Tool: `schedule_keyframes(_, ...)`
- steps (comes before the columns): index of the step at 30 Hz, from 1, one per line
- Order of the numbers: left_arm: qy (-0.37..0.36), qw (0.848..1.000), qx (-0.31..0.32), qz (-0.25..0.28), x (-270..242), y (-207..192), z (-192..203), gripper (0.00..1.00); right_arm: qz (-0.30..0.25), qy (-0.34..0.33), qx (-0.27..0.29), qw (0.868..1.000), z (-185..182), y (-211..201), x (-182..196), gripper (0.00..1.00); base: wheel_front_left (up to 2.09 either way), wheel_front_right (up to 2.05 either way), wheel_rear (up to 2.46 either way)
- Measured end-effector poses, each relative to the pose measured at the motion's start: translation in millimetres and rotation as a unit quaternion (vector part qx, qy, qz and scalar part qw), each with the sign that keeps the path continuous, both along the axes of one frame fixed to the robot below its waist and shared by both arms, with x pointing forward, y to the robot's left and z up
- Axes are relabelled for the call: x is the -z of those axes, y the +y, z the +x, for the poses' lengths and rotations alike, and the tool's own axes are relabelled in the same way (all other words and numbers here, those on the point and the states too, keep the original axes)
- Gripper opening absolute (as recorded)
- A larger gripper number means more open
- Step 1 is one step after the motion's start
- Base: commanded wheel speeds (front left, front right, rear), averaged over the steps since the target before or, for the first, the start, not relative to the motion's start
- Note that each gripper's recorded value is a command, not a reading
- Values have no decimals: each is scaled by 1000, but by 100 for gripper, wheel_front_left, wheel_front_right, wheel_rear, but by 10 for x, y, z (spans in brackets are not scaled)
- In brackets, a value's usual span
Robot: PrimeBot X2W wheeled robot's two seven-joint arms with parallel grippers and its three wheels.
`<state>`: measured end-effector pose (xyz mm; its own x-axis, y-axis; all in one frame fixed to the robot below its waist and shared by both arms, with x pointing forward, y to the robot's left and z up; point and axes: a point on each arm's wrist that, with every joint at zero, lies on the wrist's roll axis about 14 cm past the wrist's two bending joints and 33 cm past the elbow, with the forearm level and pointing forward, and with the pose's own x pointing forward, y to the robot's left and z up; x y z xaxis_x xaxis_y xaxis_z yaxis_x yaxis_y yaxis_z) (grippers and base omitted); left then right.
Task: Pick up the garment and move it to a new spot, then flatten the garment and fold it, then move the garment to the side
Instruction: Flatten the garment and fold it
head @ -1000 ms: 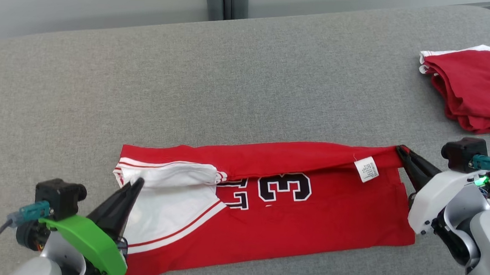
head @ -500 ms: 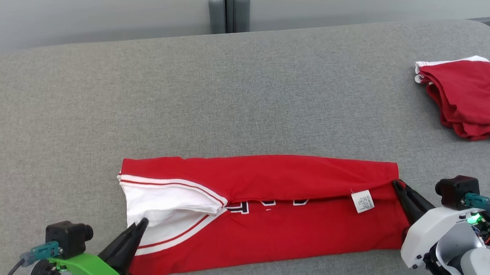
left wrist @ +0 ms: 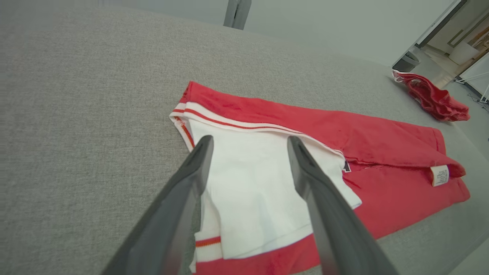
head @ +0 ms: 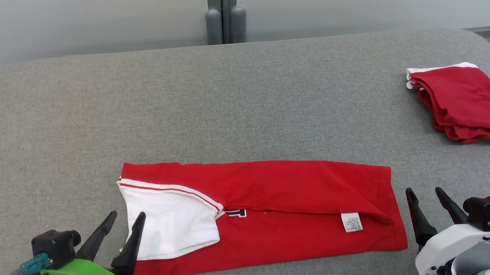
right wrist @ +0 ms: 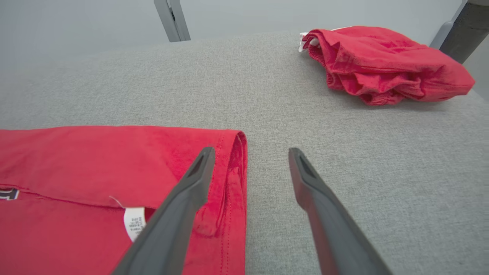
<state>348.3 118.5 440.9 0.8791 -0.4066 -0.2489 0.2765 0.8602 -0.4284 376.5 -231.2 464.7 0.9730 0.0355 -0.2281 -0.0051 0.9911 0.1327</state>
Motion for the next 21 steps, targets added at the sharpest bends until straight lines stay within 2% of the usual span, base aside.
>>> schedule_keyframes(10,-46,998,-43,-7,-184,-42,123,100,9,-20,3,1000,82,158,15,100,0,0,0)
schedule_keyframes(21,-85,992,-96,6,-297,153,263,100,-5,21,-4,1000,85,316,480,100,0,0,0)
